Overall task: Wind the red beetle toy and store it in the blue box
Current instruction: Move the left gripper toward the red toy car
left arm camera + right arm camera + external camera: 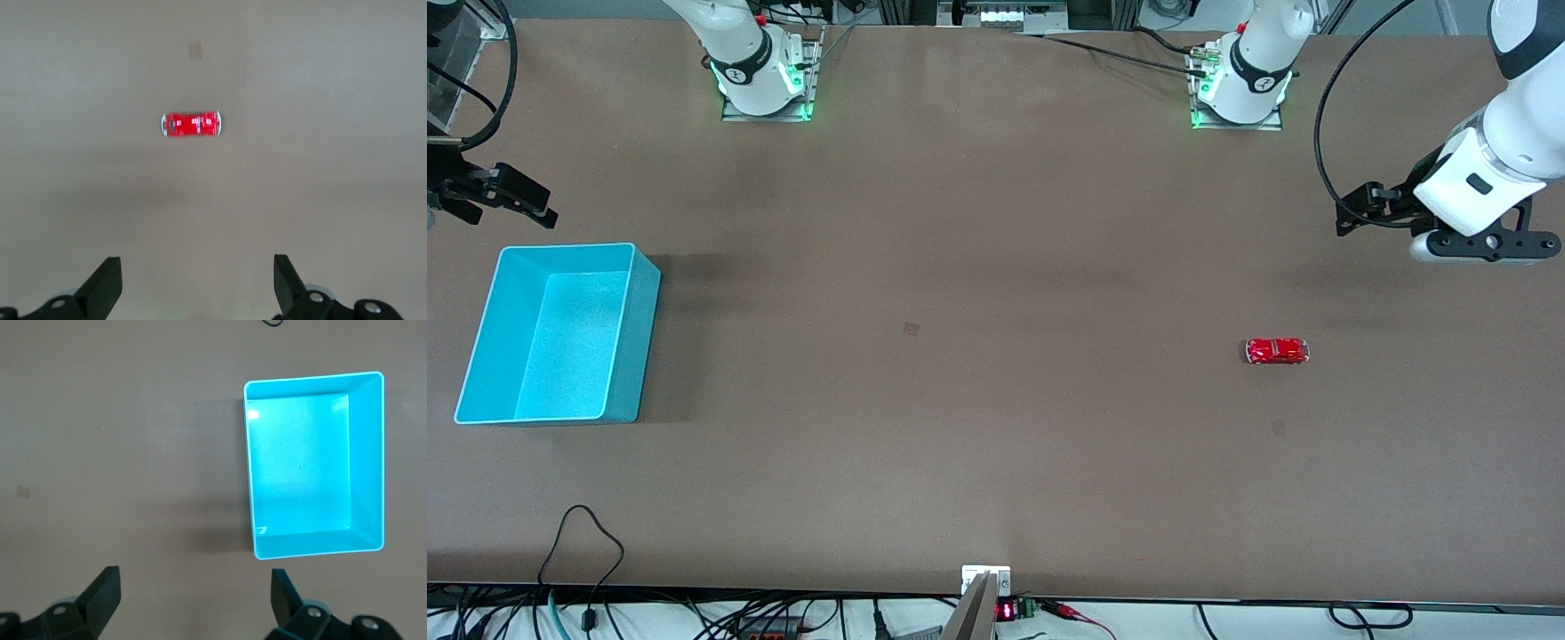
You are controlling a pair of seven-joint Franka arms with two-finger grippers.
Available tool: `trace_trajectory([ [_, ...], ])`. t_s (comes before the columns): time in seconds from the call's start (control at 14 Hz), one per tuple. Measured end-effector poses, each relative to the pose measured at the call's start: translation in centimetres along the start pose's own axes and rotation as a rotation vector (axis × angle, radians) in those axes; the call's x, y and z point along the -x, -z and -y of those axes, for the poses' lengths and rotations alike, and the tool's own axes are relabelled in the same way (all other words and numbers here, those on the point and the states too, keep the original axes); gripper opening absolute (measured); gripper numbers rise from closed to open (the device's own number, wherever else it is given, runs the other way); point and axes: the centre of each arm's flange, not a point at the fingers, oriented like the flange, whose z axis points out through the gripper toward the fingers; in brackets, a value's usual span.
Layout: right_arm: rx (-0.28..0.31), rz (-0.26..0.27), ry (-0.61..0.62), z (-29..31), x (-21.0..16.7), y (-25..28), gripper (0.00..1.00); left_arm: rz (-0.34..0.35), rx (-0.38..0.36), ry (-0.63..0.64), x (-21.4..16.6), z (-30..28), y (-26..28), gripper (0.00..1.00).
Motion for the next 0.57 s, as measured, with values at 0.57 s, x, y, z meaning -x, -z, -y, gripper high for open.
trace_trajectory([
  [0.57,0.0,-0.003,0.0,0.0,0.0,0.0,1.0,0.198,0.011,-0.319,1.2,-1.2,-2.7,1.0],
])
